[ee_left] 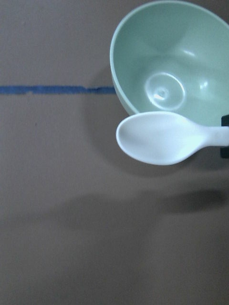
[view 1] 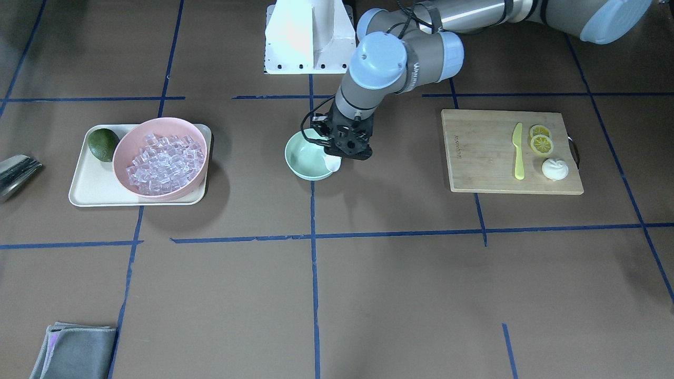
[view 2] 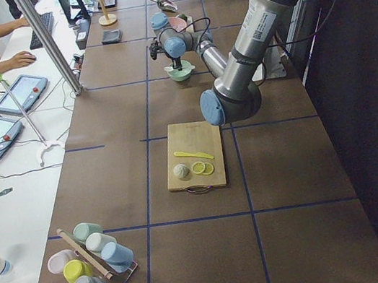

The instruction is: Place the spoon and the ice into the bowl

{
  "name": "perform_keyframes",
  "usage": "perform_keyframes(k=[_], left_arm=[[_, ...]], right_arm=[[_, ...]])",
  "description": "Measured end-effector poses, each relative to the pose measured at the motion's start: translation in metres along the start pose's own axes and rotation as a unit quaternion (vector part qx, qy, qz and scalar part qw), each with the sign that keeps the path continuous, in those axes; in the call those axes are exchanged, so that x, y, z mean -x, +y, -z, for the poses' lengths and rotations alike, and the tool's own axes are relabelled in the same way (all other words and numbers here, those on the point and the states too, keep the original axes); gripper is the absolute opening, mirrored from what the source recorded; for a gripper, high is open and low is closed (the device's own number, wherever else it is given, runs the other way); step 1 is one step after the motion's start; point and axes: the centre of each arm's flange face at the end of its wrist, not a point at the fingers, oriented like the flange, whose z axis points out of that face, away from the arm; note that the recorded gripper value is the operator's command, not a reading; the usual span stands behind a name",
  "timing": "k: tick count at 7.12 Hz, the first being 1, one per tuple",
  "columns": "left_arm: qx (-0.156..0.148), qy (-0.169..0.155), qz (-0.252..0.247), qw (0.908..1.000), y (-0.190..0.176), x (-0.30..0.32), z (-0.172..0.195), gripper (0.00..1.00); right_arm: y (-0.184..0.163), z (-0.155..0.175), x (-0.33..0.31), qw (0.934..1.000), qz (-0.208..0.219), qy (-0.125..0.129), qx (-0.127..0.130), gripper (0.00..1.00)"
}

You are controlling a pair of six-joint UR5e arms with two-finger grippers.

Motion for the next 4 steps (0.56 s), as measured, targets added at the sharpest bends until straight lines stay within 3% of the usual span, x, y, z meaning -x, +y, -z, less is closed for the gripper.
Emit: perform_keyframes(k=[1, 2, 4], left_arm=[[0.006, 0.002, 0.003, 1.0000, 0.0064, -0.0125, -0.0062, 0.33], [0.010, 0.003, 0.007, 0.9999, 0.0112, -0.0180, -0.0093, 0.73], [0.012, 0.004, 0.013, 0.9998, 0.0150, -0.0210, -0.0109, 0.87]], right_arm=[[-0.0002, -0.0006, 0.0014, 1.0000, 0.000, -0.006, 0.000, 0.99], [-0.0003, -0.0014, 0.0024, 0.9999, -0.001, -0.011, 0.001, 1.00], [-0.0018, -0.0024, 0.0060, 0.9995, -0.004, -0.032, 0.000, 1.00]])
